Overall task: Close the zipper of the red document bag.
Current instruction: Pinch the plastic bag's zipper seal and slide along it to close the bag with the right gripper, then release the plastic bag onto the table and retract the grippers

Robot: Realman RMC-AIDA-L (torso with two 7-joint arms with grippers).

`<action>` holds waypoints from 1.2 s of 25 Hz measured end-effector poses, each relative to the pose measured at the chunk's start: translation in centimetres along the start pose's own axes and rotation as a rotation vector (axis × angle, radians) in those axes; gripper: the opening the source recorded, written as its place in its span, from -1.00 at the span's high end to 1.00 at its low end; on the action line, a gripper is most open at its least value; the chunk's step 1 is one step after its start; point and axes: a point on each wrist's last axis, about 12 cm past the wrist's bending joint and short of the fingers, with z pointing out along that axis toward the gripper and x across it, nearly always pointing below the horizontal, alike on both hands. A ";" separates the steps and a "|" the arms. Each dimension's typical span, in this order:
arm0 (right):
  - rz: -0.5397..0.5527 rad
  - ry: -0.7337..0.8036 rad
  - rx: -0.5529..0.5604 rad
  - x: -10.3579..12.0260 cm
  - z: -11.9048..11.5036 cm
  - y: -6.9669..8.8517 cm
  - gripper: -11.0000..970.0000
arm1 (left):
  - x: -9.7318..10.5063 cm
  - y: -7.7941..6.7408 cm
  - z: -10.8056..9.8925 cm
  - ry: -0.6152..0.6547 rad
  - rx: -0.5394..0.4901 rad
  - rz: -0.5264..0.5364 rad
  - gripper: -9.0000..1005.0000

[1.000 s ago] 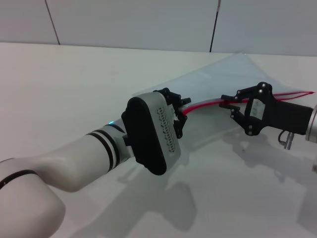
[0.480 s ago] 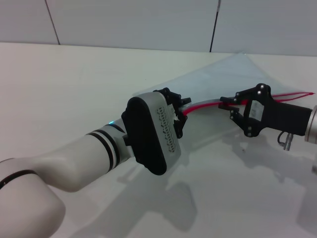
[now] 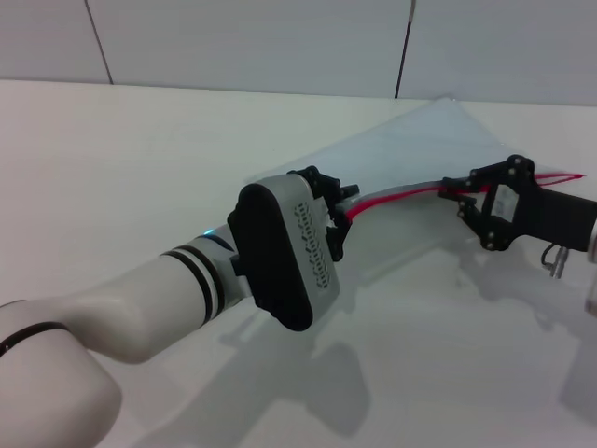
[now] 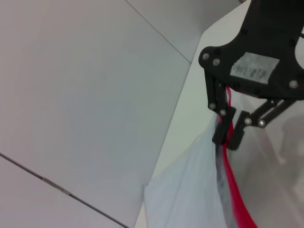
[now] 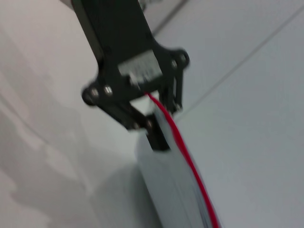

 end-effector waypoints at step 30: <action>0.248 0.460 0.487 7.2 -8.0 -1.8 0.76 | 0.2 -0.2 -0.3 -0.066 -0.077 0.005 0.89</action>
